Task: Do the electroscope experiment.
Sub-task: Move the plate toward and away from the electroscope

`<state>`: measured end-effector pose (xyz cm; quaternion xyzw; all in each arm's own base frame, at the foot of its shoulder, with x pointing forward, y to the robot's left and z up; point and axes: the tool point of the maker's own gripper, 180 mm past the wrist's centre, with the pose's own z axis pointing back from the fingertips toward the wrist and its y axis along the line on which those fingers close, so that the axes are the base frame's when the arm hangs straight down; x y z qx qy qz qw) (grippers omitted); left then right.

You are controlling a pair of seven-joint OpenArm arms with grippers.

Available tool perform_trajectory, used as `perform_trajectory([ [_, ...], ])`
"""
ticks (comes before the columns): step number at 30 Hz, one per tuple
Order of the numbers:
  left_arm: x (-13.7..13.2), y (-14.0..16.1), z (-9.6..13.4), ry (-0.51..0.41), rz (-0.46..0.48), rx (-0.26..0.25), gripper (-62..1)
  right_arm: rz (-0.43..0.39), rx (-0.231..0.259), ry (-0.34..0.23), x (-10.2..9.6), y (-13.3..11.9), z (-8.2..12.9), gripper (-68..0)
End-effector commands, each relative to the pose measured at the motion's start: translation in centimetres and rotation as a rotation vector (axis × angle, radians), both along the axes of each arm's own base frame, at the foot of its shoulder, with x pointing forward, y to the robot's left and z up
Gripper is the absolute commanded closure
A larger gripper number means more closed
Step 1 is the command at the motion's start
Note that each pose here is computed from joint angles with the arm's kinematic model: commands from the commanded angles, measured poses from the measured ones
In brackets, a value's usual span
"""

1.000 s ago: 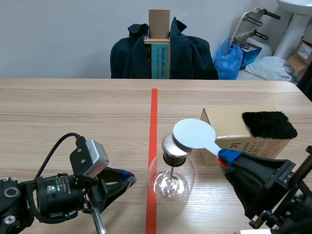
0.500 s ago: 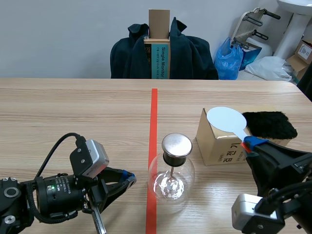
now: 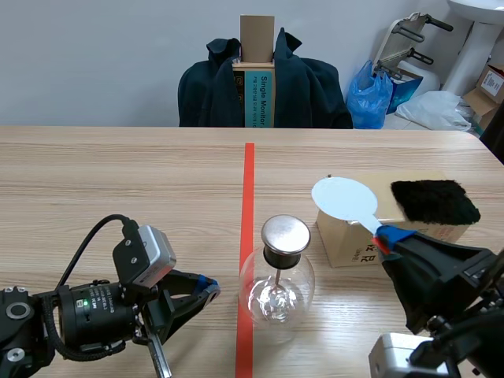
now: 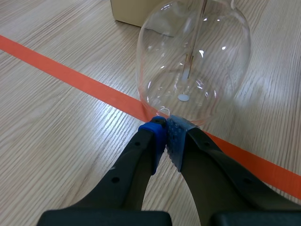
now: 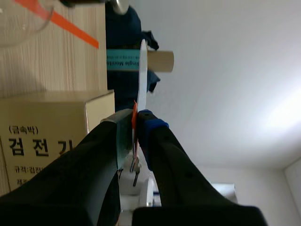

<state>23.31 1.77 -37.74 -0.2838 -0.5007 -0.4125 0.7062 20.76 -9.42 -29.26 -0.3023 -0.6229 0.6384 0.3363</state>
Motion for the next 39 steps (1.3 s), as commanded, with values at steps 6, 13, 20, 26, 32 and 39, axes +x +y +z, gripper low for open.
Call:
perform_trajectory([
  [6,0.3,-0.2,0.8,-0.016,0.009,-0.032,-2.3,0.119,-0.002,-0.072,-0.6,1.5,2.0,-0.8],
  [13,0.3,-0.2,0.8,-0.016,0.009,-0.033,-2.3,0.225,-0.005,-0.070,-1.9,2.9,1.9,-0.8],
  [20,0.3,-0.3,0.9,-0.015,0.009,-0.036,-2.3,0.270,-0.010,-0.067,-2.5,3.4,1.7,-0.8],
  [26,0.3,-0.4,0.9,-0.015,0.009,-0.038,-2.3,0.283,-0.021,-0.063,-2.7,3.5,1.5,-0.8],
  [32,0.3,-0.4,0.9,-0.015,0.009,-0.038,-2.3,0.286,-0.027,-0.061,-2.8,3.6,1.5,-0.8],
  [39,0.3,-0.4,0.9,-0.015,0.009,-0.038,-2.3,0.262,-0.033,-0.060,-2.4,3.3,1.4,-0.8],
])
